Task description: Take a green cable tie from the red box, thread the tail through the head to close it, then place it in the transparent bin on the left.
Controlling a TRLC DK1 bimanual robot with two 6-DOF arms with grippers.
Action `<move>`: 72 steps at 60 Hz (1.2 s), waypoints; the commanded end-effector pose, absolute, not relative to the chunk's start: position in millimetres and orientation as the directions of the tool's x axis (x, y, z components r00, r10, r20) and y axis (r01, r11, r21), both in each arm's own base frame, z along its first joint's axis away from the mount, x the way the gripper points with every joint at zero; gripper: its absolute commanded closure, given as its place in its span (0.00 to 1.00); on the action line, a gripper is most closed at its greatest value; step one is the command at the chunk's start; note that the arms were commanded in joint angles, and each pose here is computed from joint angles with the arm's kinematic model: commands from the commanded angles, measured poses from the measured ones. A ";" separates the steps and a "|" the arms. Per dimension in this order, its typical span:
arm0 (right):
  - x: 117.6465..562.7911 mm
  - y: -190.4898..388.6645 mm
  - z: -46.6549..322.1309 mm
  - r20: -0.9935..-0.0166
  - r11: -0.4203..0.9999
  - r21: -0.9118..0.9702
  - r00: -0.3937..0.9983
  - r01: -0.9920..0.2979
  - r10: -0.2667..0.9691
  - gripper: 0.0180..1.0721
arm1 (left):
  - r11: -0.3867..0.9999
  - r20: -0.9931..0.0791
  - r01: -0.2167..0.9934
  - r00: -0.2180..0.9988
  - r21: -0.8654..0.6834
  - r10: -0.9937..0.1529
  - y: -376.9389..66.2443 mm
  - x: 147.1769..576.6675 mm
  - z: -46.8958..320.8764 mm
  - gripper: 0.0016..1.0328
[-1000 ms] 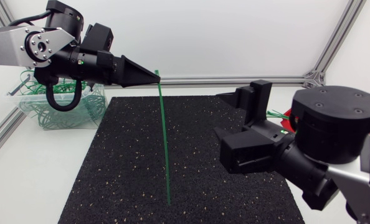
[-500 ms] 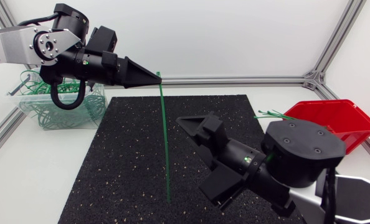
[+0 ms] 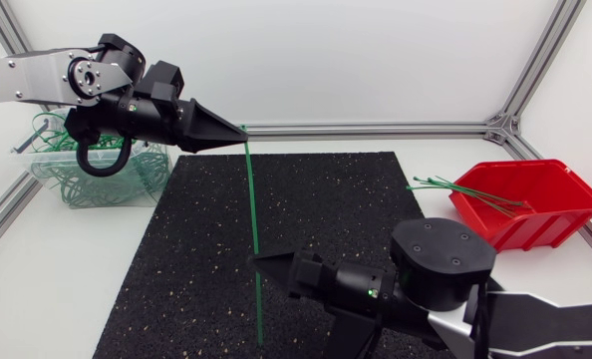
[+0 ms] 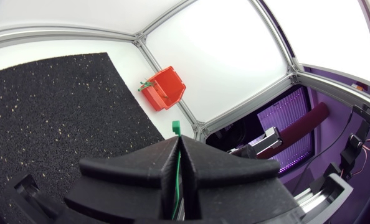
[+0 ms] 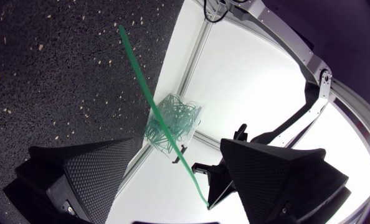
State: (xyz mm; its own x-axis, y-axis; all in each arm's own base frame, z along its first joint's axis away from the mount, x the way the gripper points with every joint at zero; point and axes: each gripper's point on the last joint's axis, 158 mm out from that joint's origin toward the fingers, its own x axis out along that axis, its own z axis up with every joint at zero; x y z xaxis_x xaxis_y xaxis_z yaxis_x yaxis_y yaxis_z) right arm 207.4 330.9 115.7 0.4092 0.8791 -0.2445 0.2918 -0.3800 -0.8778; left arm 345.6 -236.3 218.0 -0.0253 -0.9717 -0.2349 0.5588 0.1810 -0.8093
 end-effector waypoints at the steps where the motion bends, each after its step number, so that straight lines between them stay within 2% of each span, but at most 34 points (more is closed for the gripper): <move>1: 203.9 332.7 108.1 -0.256 -0.393 -0.859 0.389 0.328 0.885 0.04 | 0.160 -0.215 0.547 -0.037 -0.821 -0.976 -232.8 350.3 212.7 0.97; 10: 196.8 335.1 100.8 -0.273 -0.390 -0.863 0.352 0.322 0.895 0.04 | 0.155 -0.200 0.482 -0.044 -0.862 -0.979 -227.5 356.2 202.2 0.97; 33: 166.4 335.2 75.6 -0.317 -0.394 -0.865 0.270 0.312 0.909 0.05 | 0.154 -0.199 0.460 -0.052 -0.875 -0.979 -229.2 364.3 200.2 0.97; 41: 154.7 337.1 77.2 -0.292 -0.351 -0.876 0.215 0.330 0.932 0.08 | 0.154 -0.200 0.452 -0.057 -0.879 -0.978 -229.7 363.9 197.5 0.97; 58: 150.0 348.8 69.8 -0.283 -0.311 -0.882 0.129 0.355 0.950 0.08 | 0.147 -0.205 0.445 -0.086 -0.884 -0.975 -234.7 356.4 194.3 0.97; 69: 161.5 355.8 72.1 -0.275 -0.306 -0.883 0.136 0.355 0.952 0.08 | 0.151 -0.206 0.439 -0.081 -0.886 -0.975 -231.1 356.5 192.6 0.97; 72: 164.1 357.3 73.3 -0.272 -0.305 -0.883 0.139 0.358 0.952 0.11 | 0.151 -0.207 0.439 -0.081 -0.886 -0.975 -229.9 356.0 192.3 0.97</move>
State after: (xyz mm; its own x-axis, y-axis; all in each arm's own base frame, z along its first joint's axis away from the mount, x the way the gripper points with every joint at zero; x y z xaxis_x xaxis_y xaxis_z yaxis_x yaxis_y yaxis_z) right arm 158.0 352.5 69.4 0.1356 0.9477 -0.2890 0.3172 -0.3178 -0.8935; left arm 352.2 -231.2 192.3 -0.0775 -0.9720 -0.2217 0.4308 0.1679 -0.8867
